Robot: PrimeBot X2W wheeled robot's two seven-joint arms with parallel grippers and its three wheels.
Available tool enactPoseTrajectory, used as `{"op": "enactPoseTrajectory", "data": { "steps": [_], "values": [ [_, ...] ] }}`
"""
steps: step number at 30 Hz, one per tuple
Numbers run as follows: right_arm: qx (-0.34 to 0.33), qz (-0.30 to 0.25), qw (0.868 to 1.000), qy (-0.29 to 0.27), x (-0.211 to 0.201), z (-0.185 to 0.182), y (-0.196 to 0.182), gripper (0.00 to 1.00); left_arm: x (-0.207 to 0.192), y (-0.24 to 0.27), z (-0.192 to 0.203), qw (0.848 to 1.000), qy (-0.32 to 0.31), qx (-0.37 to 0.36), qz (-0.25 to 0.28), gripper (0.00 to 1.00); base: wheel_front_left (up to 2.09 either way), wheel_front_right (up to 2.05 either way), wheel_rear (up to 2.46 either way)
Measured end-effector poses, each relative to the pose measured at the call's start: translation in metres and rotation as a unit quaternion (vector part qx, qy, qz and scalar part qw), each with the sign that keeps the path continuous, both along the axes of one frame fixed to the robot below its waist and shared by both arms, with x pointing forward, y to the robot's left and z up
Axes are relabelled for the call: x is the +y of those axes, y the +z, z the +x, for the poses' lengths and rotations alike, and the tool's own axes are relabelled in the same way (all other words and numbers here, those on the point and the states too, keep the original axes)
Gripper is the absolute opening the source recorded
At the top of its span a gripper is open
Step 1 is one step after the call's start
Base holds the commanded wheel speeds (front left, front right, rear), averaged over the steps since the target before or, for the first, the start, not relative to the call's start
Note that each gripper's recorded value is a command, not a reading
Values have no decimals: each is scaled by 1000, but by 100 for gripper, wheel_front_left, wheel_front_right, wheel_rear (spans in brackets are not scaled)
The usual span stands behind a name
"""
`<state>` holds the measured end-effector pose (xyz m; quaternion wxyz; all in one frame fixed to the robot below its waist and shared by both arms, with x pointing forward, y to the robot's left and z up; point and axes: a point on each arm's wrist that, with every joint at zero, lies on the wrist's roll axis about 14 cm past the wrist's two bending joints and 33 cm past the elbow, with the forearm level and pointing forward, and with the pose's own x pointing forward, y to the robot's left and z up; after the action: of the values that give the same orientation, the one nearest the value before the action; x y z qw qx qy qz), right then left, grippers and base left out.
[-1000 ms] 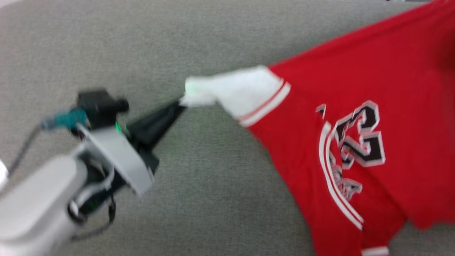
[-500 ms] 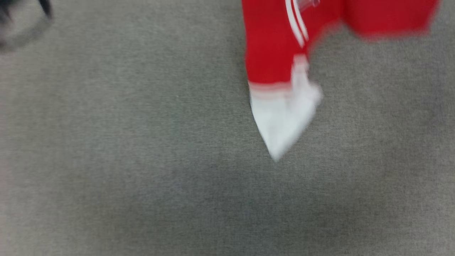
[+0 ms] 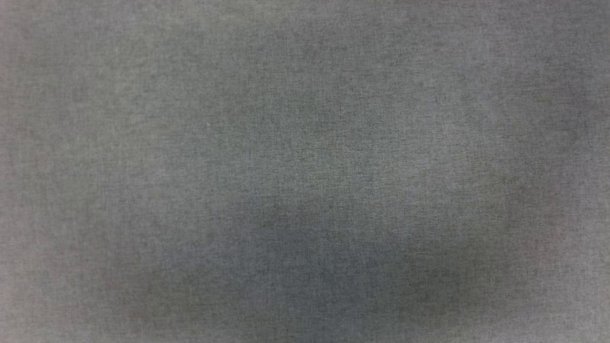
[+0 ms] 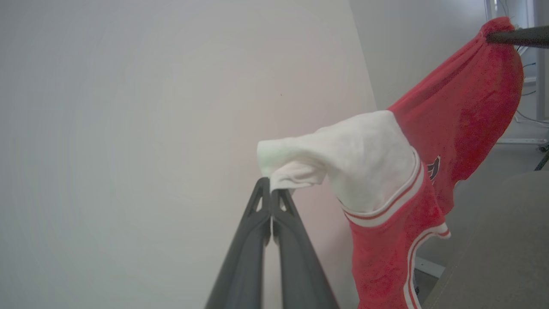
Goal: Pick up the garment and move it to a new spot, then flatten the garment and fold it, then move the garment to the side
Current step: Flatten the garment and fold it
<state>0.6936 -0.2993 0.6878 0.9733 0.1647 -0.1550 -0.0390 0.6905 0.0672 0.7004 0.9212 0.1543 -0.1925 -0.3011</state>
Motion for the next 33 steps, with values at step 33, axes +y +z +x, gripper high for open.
{"op": "enactPoseTrajectory", "data": {
  "steps": [33],
  "values": [
    [249,-69,945,200,76,-96,-131,0,56,-114,-113,961,-10,245,-128,0,0,0,0]
  ]
}}
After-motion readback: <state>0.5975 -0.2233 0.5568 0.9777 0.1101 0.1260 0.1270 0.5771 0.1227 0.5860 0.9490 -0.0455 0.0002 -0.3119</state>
